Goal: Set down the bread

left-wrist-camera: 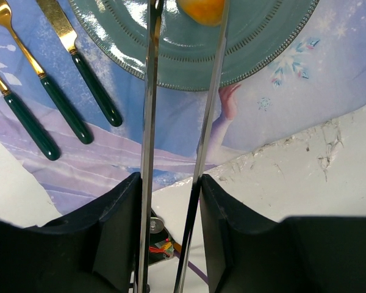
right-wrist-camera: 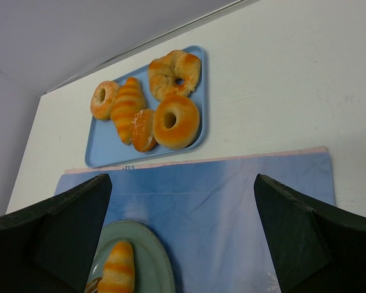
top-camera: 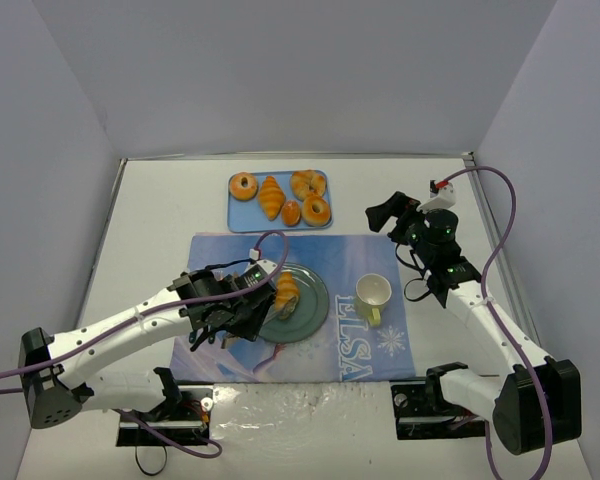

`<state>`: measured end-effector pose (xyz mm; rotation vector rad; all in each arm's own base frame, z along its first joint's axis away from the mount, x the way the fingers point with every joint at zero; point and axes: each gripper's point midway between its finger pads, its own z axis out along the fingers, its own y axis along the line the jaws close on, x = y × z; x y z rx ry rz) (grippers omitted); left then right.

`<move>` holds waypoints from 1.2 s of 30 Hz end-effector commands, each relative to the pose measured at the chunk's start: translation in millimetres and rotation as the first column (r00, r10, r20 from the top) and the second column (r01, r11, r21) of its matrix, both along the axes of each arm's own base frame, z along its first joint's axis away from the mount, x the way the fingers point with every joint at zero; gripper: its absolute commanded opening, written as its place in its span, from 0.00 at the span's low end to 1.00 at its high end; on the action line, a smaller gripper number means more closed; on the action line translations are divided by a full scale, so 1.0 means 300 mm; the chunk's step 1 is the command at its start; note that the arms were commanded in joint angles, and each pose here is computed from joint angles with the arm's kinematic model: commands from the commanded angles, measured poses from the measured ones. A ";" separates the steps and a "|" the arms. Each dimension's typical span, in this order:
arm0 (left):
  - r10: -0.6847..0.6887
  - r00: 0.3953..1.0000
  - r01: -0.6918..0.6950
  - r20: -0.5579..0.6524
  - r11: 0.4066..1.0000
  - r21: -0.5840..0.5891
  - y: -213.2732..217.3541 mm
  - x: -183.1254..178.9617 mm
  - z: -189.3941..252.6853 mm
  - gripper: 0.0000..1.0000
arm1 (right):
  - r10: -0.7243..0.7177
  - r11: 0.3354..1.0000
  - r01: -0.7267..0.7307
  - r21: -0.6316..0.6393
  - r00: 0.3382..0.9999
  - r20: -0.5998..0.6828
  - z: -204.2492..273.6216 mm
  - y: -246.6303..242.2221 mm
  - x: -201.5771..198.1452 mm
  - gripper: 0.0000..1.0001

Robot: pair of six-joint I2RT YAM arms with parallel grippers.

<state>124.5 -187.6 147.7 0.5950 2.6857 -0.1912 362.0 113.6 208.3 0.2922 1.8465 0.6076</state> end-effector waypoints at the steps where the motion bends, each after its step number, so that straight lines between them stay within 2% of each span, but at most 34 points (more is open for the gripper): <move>1: 0.015 0.999 -0.014 0.032 0.999 -0.032 0.010 -0.002 0.056 0.37 | -0.018 0.999 0.015 0.030 0.994 0.104 0.098 0.006 0.034 1.00; 4: 0.010 1.000 -0.009 0.029 0.999 -0.042 0.007 -0.006 0.064 0.42 | -0.016 0.999 0.013 0.030 0.994 0.105 0.099 0.008 0.033 1.00; 10: 0.002 1.000 0.000 0.029 0.998 -0.058 0.007 -0.013 0.080 0.46 | -0.015 0.999 0.012 0.030 0.994 0.105 0.098 0.010 0.030 1.00; 24: 0.016 0.991 0.008 0.130 0.983 -0.186 -0.032 0.026 0.266 0.45 | -0.020 0.999 0.017 0.027 0.993 0.116 0.113 0.003 0.018 1.00; 29: 0.084 0.973 -0.044 0.213 0.982 -0.185 -0.011 0.108 0.335 0.45 | -0.018 1.000 0.015 0.026 0.993 0.118 0.116 0.003 0.010 1.00; 36: 0.243 0.940 -0.192 0.240 0.957 -0.216 0.090 0.402 0.368 0.45 | -0.005 0.999 0.001 0.034 0.992 0.130 0.133 0.012 0.010 1.00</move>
